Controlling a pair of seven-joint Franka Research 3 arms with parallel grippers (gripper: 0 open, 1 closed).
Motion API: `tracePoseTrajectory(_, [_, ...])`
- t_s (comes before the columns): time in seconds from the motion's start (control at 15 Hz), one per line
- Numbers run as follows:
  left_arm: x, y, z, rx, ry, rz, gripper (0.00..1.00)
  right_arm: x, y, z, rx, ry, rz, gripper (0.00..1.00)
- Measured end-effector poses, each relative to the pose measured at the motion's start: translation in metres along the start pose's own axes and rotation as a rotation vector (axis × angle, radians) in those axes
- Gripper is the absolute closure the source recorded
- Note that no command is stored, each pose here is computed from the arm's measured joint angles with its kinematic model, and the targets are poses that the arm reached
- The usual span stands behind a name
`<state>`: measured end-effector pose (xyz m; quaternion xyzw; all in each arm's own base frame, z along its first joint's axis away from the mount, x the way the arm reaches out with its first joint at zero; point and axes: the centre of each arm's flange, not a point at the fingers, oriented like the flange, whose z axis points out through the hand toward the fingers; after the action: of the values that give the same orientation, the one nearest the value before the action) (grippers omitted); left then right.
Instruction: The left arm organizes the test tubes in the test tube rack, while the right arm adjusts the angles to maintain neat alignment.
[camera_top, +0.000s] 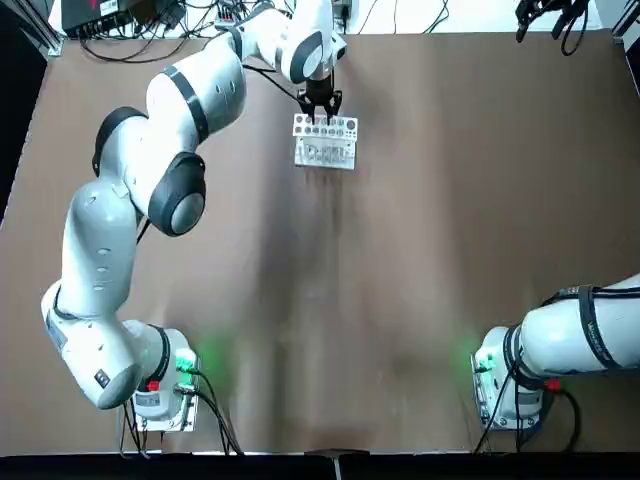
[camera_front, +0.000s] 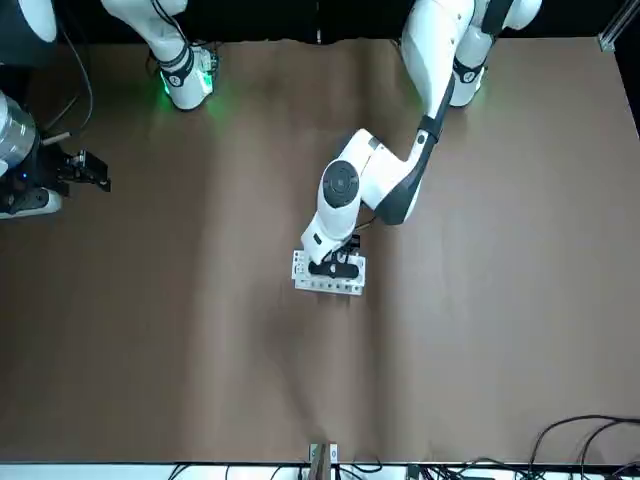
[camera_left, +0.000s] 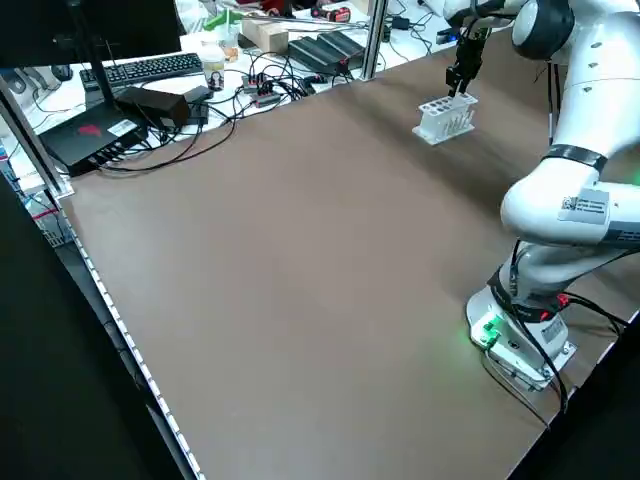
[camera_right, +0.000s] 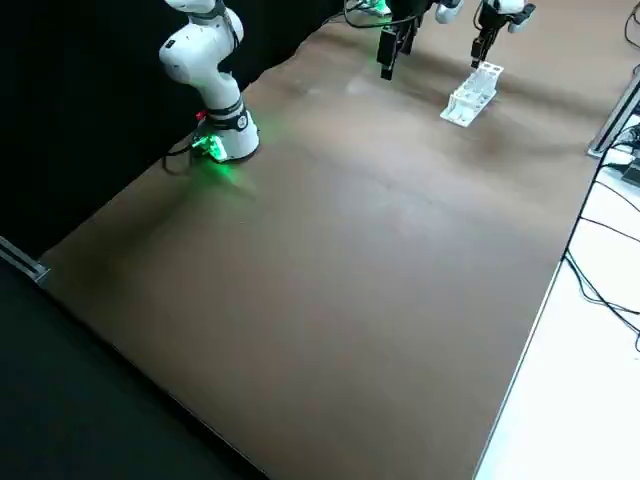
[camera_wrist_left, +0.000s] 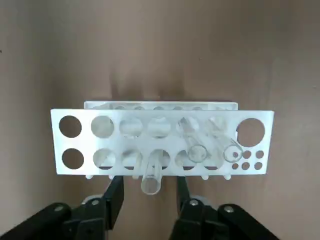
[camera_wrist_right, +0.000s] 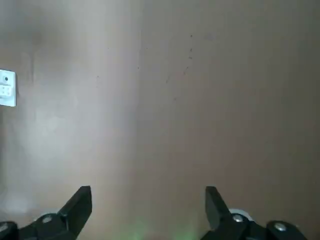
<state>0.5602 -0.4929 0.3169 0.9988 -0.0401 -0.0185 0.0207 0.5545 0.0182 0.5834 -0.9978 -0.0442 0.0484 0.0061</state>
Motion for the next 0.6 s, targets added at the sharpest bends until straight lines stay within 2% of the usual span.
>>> tracePoseTrajectory(0.6, [0.0007,0.0,0.0068,0.005,-0.006,0.0,0.52,-0.0001,-0.0002,0.0001,0.0,-0.001,0.0,0.0])
